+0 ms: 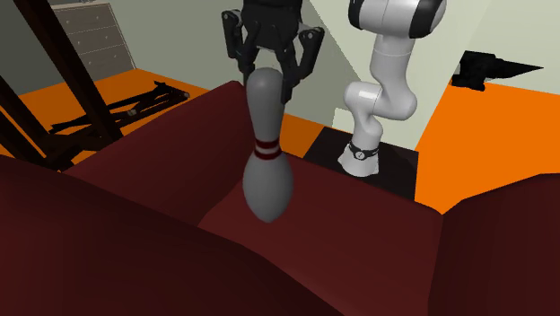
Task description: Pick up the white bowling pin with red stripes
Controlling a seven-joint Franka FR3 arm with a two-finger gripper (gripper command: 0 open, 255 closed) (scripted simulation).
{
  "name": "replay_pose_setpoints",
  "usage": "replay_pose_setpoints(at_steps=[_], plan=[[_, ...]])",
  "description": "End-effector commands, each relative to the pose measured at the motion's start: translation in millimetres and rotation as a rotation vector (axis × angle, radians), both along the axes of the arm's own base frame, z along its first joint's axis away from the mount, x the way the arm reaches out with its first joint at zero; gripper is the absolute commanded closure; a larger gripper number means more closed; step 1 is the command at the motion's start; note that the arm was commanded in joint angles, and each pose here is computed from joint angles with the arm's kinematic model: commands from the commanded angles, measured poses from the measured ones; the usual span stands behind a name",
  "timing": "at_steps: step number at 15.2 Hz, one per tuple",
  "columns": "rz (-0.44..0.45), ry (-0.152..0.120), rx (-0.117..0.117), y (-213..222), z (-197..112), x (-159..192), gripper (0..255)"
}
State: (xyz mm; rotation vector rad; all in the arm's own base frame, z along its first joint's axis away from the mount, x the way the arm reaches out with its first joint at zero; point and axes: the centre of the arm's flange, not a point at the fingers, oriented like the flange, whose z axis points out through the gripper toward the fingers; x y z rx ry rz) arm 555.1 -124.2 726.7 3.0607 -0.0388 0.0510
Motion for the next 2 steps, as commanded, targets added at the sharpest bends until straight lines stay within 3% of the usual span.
replay_pose_setpoints(at_steps=[1, 2], plan=[[0.000, -0.002, 0.000, 1.1, 6.8, -1.2, 255], [0.000, -0.002, 0.000, 1.1, 6.8, -1.3, 255]])
